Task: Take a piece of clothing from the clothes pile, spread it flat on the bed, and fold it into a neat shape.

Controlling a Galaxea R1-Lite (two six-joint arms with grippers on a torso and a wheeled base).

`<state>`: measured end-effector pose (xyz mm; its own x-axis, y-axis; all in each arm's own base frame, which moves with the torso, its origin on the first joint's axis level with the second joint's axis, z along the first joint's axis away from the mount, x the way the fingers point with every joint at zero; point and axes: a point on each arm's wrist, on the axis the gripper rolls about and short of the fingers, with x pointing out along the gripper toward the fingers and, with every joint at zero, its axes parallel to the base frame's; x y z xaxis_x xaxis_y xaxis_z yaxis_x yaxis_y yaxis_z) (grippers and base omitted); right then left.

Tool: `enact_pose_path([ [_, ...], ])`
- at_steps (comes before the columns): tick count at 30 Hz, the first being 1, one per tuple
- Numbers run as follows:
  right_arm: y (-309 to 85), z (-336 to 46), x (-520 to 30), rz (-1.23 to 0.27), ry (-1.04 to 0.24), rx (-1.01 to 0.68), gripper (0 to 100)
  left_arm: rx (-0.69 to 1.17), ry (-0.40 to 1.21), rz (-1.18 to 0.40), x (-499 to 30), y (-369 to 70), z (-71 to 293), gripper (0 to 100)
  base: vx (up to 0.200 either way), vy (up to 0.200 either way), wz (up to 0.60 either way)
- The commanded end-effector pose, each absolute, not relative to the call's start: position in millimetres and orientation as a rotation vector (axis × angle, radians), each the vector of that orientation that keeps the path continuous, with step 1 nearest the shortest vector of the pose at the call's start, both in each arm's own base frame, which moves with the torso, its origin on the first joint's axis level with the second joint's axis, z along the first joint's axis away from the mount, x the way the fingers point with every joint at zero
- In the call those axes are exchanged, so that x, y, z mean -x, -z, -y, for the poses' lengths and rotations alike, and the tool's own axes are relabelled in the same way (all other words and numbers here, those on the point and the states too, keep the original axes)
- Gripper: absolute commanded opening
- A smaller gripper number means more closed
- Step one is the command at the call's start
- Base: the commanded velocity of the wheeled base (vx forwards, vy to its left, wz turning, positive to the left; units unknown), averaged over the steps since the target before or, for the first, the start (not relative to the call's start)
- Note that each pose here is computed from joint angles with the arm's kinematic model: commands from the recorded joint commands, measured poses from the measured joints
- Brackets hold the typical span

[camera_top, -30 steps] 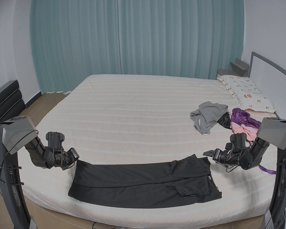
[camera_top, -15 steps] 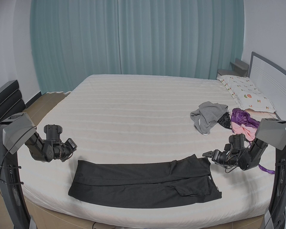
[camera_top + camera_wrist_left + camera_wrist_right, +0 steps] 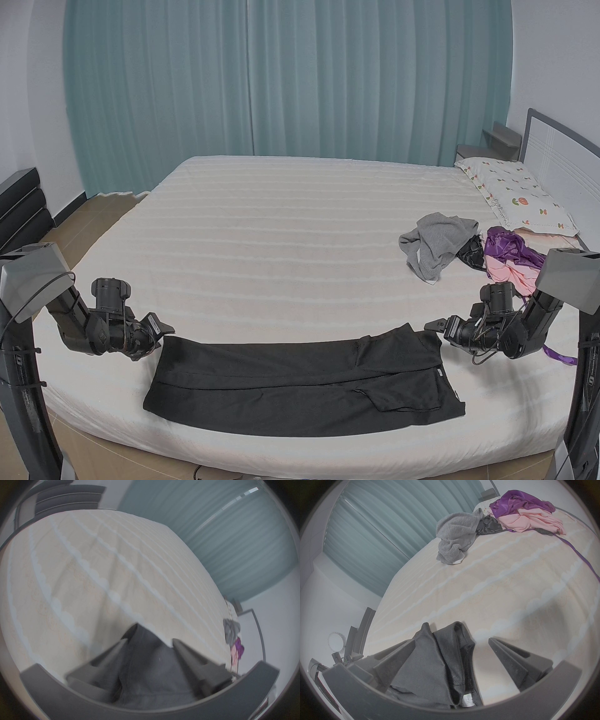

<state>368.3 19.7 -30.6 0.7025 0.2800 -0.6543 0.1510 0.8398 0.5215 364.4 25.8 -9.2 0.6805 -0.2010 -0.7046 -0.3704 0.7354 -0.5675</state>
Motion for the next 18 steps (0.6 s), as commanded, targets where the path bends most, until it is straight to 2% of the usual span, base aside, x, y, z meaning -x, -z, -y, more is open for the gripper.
enact_pose_path([
  [1, 27.1, -20.2, -363.4, -0.802, -0.078, -0.586, 100, 0.703, -0.013, -0.874, -344.2, 2.3, -22.9, 100, 0.000, 0.000, 0.00],
  [9, 26.7, -23.5, -356.9, -0.813, -0.073, -0.576, 100, 0.542, 0.145, -0.904, -339.2, 10.5, -24.3, 100, 0.000, 0.000, 0.00],
  [18, 27.3, -25.1, -356.7, -0.815, -0.074, -0.573, 100, 0.501, 0.156, -0.923, -336.0, 17.1, -23.1, 100, 0.000, 0.000, 0.00],
])
